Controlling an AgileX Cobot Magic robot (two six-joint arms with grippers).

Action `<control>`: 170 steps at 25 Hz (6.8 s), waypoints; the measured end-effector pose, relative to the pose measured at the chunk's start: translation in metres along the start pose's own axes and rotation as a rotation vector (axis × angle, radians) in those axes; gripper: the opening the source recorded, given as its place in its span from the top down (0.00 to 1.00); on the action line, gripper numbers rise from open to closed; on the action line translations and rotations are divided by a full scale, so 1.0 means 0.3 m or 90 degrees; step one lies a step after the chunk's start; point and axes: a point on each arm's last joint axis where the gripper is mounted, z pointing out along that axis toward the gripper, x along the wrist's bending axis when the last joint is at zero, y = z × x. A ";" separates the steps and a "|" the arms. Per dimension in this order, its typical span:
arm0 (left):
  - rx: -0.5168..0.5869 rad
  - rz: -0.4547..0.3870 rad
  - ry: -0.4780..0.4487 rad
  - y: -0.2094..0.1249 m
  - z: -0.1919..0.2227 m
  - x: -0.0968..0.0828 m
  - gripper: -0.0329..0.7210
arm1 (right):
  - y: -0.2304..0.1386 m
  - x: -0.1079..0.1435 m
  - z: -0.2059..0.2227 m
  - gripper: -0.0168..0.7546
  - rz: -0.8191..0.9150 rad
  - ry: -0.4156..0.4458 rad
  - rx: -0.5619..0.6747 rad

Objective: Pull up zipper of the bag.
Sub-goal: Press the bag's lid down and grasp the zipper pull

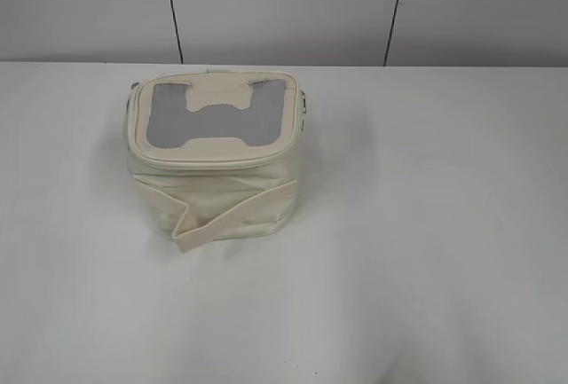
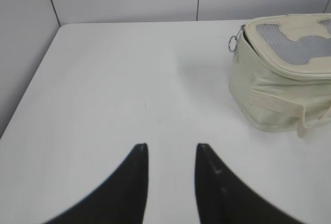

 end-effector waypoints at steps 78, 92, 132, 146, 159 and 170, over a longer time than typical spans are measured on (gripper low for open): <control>-0.001 0.001 0.001 0.000 0.000 0.001 0.64 | 0.517 0.732 1.563 0.29 -0.192 0.677 0.166; 0.033 -0.007 -0.005 0.072 0.065 0.005 0.64 | 0.467 0.741 1.611 0.88 -0.175 0.659 0.176; 0.200 0.273 -0.344 0.102 1.260 -0.140 0.63 | 0.466 0.740 1.610 0.92 -0.130 0.654 0.204; 0.140 0.221 -0.365 0.083 1.302 -0.158 0.63 | 0.466 0.735 1.614 0.92 -0.126 0.645 0.207; 0.089 0.200 -0.411 0.101 1.295 -0.116 0.63 | 0.466 0.735 1.615 0.92 -0.122 0.643 0.210; 0.107 0.251 -0.390 0.067 1.317 -0.107 0.63 | 0.466 0.735 1.615 0.92 -0.122 0.642 0.210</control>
